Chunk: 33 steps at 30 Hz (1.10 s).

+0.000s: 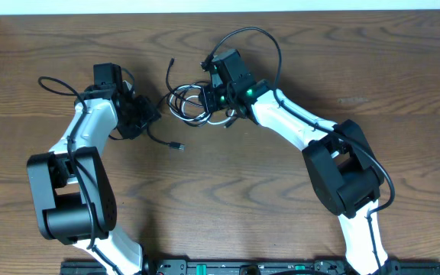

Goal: Untangle cables

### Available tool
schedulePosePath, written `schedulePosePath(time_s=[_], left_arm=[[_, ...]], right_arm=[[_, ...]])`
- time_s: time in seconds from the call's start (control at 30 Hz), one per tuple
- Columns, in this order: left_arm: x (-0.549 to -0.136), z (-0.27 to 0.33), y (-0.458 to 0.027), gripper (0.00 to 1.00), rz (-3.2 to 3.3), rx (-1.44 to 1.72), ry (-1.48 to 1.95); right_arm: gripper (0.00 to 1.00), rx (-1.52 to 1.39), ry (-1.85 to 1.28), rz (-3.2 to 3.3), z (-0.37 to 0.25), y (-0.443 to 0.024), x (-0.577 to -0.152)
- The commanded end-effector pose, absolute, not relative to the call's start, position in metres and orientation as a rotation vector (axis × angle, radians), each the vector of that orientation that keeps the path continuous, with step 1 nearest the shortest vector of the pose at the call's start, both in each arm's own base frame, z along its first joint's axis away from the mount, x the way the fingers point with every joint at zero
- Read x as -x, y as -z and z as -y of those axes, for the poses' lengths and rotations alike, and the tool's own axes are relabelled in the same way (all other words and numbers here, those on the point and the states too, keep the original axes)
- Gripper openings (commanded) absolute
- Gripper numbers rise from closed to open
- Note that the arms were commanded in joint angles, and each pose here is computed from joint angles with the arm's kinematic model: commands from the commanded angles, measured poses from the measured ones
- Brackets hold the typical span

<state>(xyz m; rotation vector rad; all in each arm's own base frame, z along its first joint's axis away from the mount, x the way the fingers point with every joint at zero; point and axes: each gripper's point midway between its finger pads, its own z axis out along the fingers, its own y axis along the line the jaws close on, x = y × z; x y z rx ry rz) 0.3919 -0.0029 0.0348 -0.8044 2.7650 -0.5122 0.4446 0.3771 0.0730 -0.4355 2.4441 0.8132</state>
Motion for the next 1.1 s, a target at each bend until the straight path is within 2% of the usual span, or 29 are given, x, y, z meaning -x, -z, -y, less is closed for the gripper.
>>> schedulePosePath(time_s=[0.0,0.23,0.5,0.77,1.07], left_arm=[[-0.403,0.021,-0.058,0.59,-2.72,0.623,0.67],[-0.404,0.031,-0.063,0.64,-2.706,0.553,0.751],[-0.404,0.031,-0.063,0.65,-2.706,0.554,0.751],[-0.405,0.031,-0.063,0.65,-2.705,0.553,0.75],[-0.405,0.03,-0.063,0.65,-2.705,0.553,0.75]], right_arm=[[0.01,0.478,-0.9,-2.396,-0.39,-0.08,-0.443],[0.01,0.605,-1.21,-2.268,-0.406,-0.113,-0.434],[0.01,0.728,-1.504,-2.066,-0.401,-0.166,-0.427],[0.01,0.725,-1.344,-1.897,-0.389,-0.239,-0.438],[0.01,0.832,-1.157,-1.608,-0.37,-0.345,-0.416]])
